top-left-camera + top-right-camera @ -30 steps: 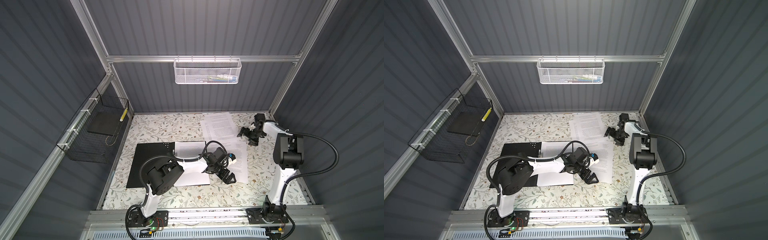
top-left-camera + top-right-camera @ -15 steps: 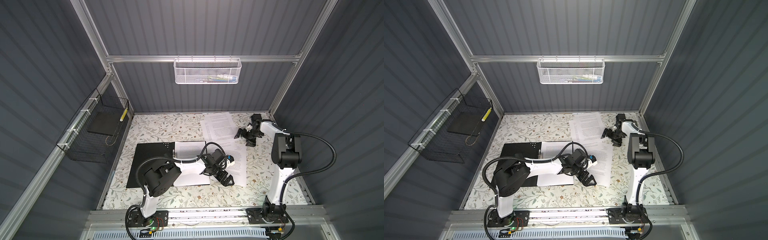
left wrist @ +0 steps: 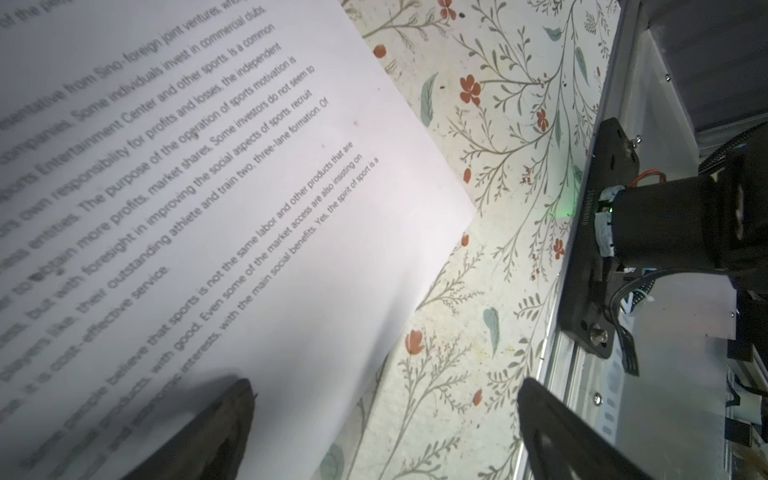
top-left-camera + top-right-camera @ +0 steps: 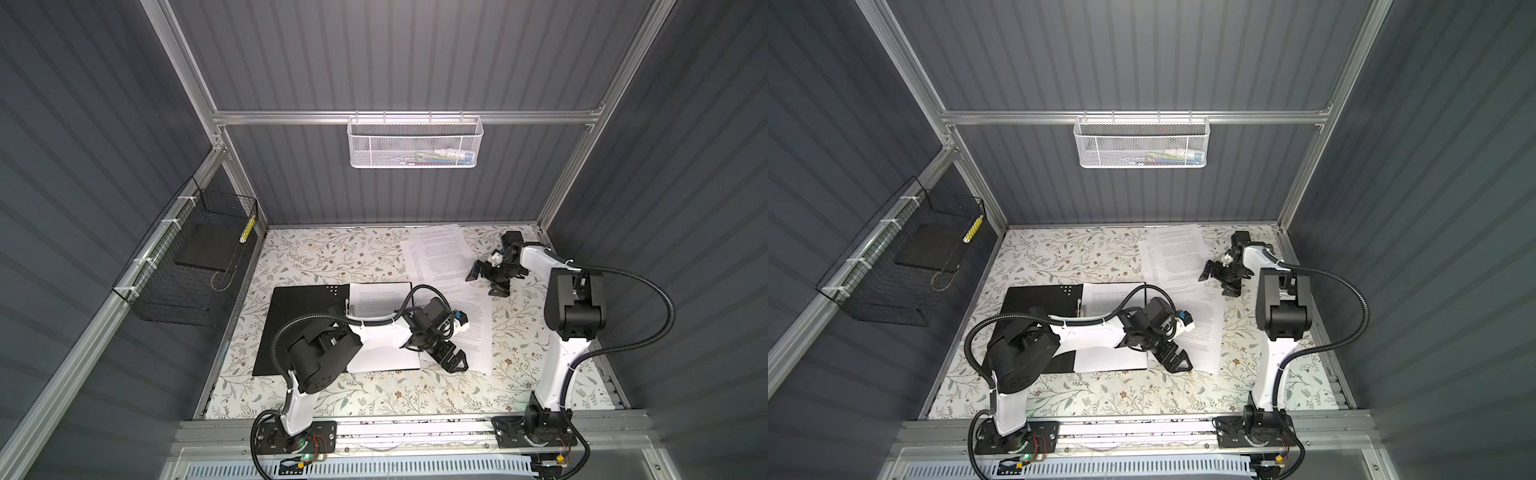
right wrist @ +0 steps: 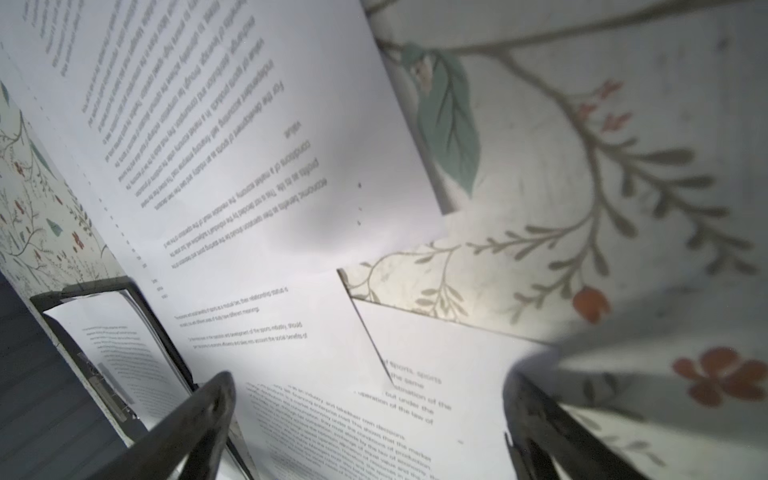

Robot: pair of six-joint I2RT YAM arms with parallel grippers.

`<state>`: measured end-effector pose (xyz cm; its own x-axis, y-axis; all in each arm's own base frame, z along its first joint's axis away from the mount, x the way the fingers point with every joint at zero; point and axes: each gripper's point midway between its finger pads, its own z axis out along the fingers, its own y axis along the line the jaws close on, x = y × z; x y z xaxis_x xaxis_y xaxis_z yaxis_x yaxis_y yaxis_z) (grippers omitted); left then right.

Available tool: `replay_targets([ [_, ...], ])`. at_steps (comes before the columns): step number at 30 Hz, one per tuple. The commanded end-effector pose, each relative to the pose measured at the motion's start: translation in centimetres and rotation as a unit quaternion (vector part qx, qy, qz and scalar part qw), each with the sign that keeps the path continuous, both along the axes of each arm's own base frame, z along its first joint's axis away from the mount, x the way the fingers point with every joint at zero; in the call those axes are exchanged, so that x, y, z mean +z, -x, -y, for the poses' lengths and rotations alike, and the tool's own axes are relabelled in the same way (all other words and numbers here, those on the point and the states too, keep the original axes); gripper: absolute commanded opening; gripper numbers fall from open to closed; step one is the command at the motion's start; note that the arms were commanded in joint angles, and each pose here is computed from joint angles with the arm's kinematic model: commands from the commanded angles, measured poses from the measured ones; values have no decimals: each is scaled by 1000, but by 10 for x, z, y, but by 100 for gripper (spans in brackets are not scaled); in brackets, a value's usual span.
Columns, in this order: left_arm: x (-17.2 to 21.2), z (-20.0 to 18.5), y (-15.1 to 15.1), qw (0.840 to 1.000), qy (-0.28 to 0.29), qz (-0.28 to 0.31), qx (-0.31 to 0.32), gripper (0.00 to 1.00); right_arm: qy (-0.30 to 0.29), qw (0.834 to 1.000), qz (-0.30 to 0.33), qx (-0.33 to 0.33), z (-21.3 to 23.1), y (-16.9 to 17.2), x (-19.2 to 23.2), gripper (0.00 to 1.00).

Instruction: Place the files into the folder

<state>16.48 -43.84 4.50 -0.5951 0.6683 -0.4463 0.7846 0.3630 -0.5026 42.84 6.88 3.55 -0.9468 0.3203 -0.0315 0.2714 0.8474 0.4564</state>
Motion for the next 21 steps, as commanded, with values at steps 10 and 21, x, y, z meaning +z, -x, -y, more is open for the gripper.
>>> replay_targets([
  [10,-67,-44,23,989,-126,-70,16,100,33,999,-17,-30,18,25,7,99],
  [21,-61,-52,26,990,-125,-64,18,100,78,995,-45,-36,32,7,-8,99],
])
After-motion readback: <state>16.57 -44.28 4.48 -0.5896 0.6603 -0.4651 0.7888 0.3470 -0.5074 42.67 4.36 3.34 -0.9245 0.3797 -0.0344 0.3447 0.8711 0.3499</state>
